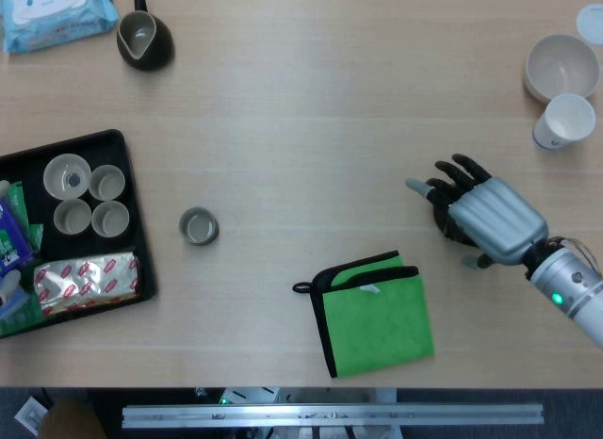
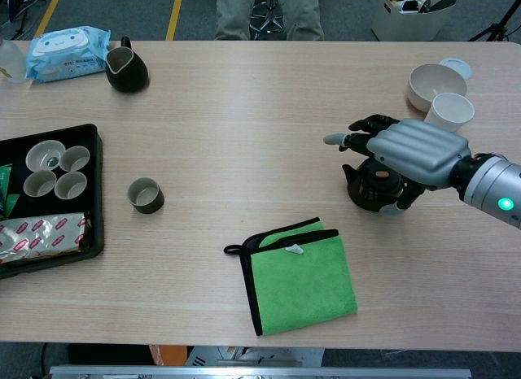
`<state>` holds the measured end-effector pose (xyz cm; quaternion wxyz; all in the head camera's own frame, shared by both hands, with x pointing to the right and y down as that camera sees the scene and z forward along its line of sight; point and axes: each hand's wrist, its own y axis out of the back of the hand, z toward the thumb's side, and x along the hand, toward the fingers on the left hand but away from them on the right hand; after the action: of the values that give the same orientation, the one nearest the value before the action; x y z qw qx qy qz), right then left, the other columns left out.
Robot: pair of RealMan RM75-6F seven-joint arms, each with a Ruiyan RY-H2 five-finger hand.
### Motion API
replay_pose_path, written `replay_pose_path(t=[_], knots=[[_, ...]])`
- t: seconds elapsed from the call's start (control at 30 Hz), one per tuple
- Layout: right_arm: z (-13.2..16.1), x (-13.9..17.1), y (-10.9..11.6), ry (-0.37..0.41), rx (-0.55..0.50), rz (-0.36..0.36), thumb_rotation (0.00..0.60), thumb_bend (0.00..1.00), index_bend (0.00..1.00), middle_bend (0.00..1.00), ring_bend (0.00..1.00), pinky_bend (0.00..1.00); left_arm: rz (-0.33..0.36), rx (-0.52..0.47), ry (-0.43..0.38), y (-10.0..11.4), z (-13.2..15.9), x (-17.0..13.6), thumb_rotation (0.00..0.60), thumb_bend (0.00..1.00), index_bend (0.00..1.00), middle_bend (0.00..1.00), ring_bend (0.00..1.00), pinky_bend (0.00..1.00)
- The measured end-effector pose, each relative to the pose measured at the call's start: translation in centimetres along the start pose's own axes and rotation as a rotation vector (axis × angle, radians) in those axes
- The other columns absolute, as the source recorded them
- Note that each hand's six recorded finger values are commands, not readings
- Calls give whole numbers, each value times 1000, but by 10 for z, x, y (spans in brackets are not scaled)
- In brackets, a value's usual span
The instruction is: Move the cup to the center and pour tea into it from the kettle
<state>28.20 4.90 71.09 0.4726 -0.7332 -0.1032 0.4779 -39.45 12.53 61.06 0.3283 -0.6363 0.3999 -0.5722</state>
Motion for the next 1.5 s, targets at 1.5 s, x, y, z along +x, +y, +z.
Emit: replay_pose_path(t=[1.5], knots=[[-45, 1, -22, -174, 87, 33, 600, 0, 0, 172, 54, 0, -34, -24, -13, -6, 4, 1, 600, 282, 52, 33, 21, 16]])
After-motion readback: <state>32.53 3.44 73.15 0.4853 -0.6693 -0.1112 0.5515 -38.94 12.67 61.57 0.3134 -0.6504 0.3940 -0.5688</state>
